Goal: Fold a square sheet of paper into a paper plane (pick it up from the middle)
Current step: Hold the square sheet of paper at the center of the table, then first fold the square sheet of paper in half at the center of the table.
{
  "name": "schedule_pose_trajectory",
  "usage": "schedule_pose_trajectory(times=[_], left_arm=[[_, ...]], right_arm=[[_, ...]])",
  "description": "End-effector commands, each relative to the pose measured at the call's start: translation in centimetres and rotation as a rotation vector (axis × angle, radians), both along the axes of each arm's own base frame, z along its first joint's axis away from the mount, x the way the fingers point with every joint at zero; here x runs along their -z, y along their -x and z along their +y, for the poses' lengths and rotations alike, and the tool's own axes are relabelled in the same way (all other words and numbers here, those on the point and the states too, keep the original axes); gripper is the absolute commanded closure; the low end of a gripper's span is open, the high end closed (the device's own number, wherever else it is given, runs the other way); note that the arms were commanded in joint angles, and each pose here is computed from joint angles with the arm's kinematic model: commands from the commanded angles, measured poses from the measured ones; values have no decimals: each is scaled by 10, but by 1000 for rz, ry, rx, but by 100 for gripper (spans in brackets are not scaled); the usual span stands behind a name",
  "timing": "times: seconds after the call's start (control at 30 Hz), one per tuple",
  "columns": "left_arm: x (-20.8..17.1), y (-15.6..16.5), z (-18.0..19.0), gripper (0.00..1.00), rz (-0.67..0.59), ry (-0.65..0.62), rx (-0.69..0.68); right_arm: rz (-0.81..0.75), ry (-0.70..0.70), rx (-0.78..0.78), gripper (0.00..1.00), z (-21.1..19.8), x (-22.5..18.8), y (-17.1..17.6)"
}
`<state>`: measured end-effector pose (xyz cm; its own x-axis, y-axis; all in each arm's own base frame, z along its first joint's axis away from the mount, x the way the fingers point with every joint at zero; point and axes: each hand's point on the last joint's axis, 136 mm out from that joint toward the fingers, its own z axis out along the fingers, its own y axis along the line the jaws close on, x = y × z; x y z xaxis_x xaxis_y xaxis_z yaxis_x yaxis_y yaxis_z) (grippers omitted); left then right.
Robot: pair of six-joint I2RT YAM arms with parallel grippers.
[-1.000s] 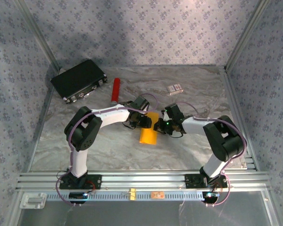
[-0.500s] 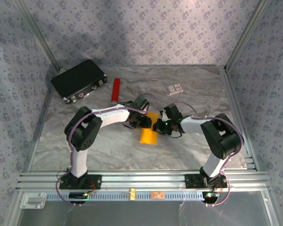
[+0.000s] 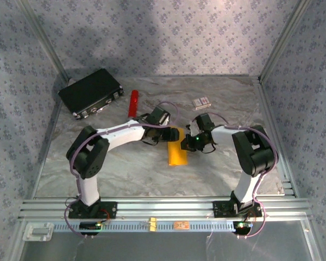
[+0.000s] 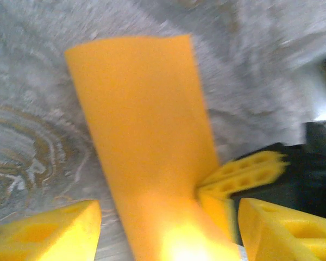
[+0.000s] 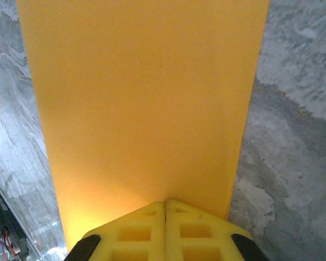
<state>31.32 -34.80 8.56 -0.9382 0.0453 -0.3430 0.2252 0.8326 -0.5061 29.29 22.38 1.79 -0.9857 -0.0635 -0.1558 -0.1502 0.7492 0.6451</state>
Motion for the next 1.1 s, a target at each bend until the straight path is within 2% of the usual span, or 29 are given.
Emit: schedule_pose_trajectory(times=[0.0, 0.07, 0.13, 0.33, 0.47, 1.07], left_arm=[[-30, -5, -13, 44, -20, 178, 3], [-31, -5, -17, 62, -15, 241, 11], [-29, -7, -19, 74, 1, 303, 10], [-18, -4, -26, 100, 37, 400, 36], [-10, -2, -31, 100, 68, 435, 38], [37, 8, -20, 100, 130, 374, 39]], right_arm=[[107, 123, -21, 100, -23, 30, 24], [108, 130, -15, 100, -25, 31, 23], [108, 128, -9, 100, -25, 31, 22], [111, 139, 6, 100, -27, 34, 22], [113, 138, 10, 100, -27, 35, 22], [112, 151, 32, 100, -29, 35, 20]])
